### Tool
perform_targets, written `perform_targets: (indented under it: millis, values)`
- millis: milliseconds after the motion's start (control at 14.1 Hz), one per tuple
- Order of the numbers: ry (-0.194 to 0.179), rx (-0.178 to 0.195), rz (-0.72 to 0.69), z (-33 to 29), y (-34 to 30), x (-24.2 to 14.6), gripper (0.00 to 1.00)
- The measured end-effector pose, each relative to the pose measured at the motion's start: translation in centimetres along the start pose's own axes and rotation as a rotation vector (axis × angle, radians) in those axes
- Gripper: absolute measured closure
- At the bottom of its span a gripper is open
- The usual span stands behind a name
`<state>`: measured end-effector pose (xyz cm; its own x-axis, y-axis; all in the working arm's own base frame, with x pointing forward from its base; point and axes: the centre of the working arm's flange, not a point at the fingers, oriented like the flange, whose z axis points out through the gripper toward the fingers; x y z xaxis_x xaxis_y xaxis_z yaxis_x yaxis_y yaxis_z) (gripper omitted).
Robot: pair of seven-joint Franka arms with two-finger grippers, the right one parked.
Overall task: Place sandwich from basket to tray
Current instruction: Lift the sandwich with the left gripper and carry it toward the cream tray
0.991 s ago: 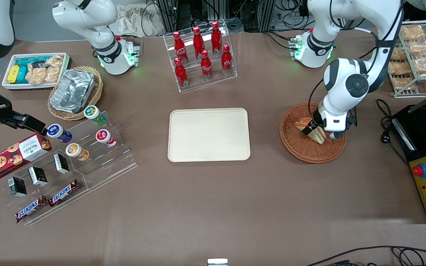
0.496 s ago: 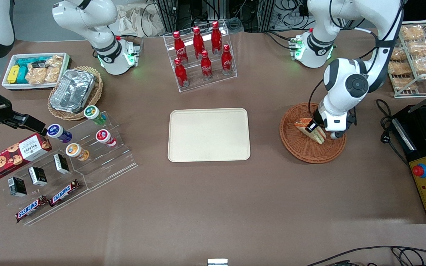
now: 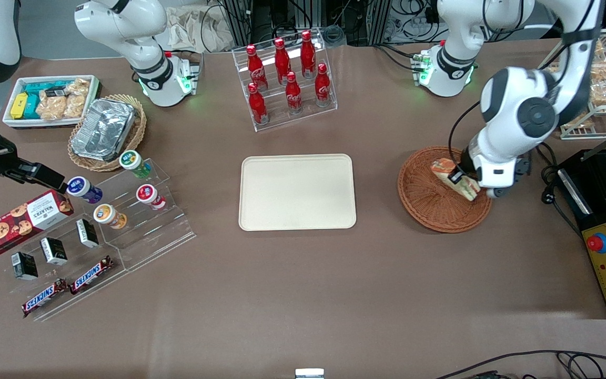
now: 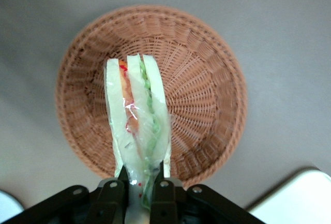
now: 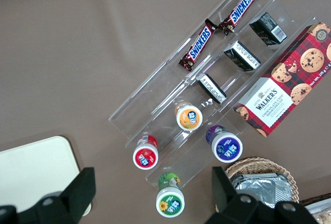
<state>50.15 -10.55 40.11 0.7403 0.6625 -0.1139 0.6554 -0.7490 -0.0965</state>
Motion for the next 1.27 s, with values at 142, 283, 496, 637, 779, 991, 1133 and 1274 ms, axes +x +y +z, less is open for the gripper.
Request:
perform_targets:
  millis: [142, 283, 496, 637, 779, 991, 1133, 1274]
  values:
    - [-0.018, 0.011, 0.059, -5.4, -0.4, 1.1, 0.84]
    - [-0.031, 0.018, 0.139, -9.5, -1.2, 1.8, 0.85]
    - [-0.031, 0.016, 0.209, -10.7, -1.2, 1.8, 0.85]
    - [-0.036, 0.023, 0.220, -10.2, -0.8, 1.8, 0.85]
    - [-0.041, 0.029, 0.227, -9.8, -0.5, 1.6, 0.85]
    - [-0.039, 0.033, 0.252, -9.8, 0.2, 0.8, 0.85]
    - [-0.035, 0.040, 0.295, -9.7, 1.6, -1.0, 0.85]
    - [-0.032, 0.054, 0.356, -9.4, 3.4, -3.9, 0.85]
